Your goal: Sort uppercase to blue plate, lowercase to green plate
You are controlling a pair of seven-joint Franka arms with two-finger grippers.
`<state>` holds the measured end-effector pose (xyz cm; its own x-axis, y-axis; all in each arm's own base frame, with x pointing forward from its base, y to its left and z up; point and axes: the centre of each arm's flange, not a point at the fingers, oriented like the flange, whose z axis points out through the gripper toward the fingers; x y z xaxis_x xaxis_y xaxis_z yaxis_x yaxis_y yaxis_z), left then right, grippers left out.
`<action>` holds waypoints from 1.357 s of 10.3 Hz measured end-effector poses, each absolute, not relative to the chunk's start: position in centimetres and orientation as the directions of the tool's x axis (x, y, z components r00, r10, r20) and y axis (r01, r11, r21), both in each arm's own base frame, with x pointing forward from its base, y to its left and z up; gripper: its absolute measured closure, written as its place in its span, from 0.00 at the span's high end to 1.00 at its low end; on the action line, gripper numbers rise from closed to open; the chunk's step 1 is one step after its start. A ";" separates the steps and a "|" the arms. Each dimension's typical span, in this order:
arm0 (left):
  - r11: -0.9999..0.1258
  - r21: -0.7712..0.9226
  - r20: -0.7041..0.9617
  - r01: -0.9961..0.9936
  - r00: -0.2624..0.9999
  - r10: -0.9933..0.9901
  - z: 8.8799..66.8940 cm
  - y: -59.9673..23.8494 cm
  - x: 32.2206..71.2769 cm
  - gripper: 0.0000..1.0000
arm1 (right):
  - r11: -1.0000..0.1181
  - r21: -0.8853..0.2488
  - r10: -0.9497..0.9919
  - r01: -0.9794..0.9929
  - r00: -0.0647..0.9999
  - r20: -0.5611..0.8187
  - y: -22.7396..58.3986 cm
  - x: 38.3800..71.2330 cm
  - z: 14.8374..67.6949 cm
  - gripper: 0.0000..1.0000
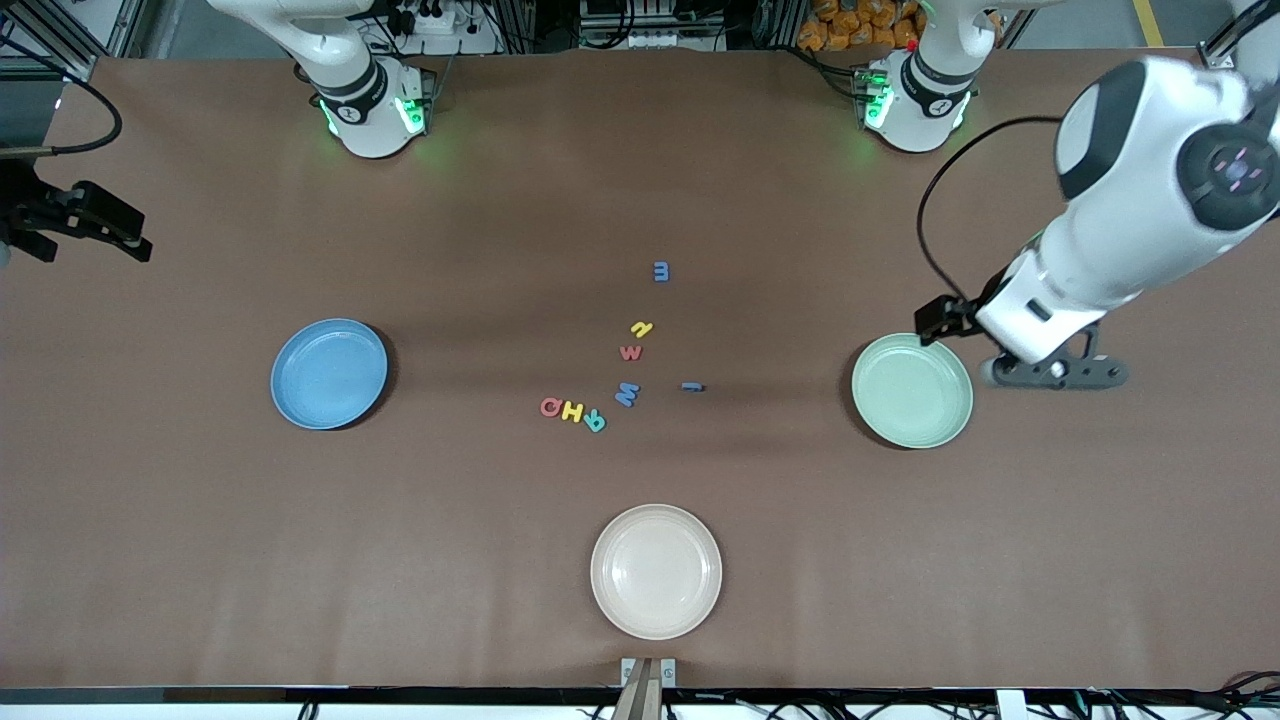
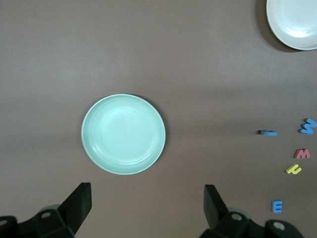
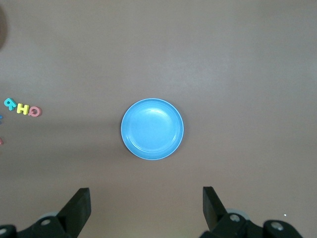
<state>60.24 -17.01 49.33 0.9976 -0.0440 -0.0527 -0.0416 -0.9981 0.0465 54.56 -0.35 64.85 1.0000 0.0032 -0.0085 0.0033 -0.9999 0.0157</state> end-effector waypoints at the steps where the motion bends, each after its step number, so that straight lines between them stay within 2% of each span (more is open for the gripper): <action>1: -0.998 0.050 -0.064 -0.040 0.997 -0.043 47.6 -18.4 60.5 1.00 | -1.000 -0.023 -0.004 -0.005 1.000 -0.021 -0.2 54.6 64.3 1.00; 3: -0.998 0.050 -0.103 -0.046 0.993 -0.050 44.6 -20.5 60.7 1.00 | -0.987 -0.129 -0.091 -0.098 0.994 -0.056 -0.4 55.1 61.1 1.00; 7: -0.998 0.049 -0.163 -0.028 0.986 -0.036 39.5 -20.1 61.9 1.00 | -0.940 -0.232 -0.242 -0.249 0.968 -0.059 5.4 56.4 52.4 1.00; 9: -0.998 0.049 -0.179 -0.028 0.983 -0.037 38.4 -20.2 62.0 1.00 | -0.927 -0.245 -0.286 -0.284 0.958 -0.028 10.0 56.0 48.7 1.00; 11: -0.998 0.052 -0.187 -0.028 0.982 -0.037 37.0 -20.3 62.3 1.00 | -0.919 -0.266 -0.306 -0.290 0.952 0.021 17.7 54.1 45.1 1.00; 12: -0.998 0.053 -0.190 -0.024 0.981 -0.033 36.3 -20.4 62.4 1.00 | -0.933 -0.252 -0.277 -0.258 0.960 0.042 21.6 52.6 43.1 1.00; 14: -0.999 0.052 -0.189 -0.002 0.982 -0.012 35.9 -20.0 62.7 1.00 | -0.989 -0.108 -0.110 -0.097 0.986 0.124 26.8 50.5 40.1 1.00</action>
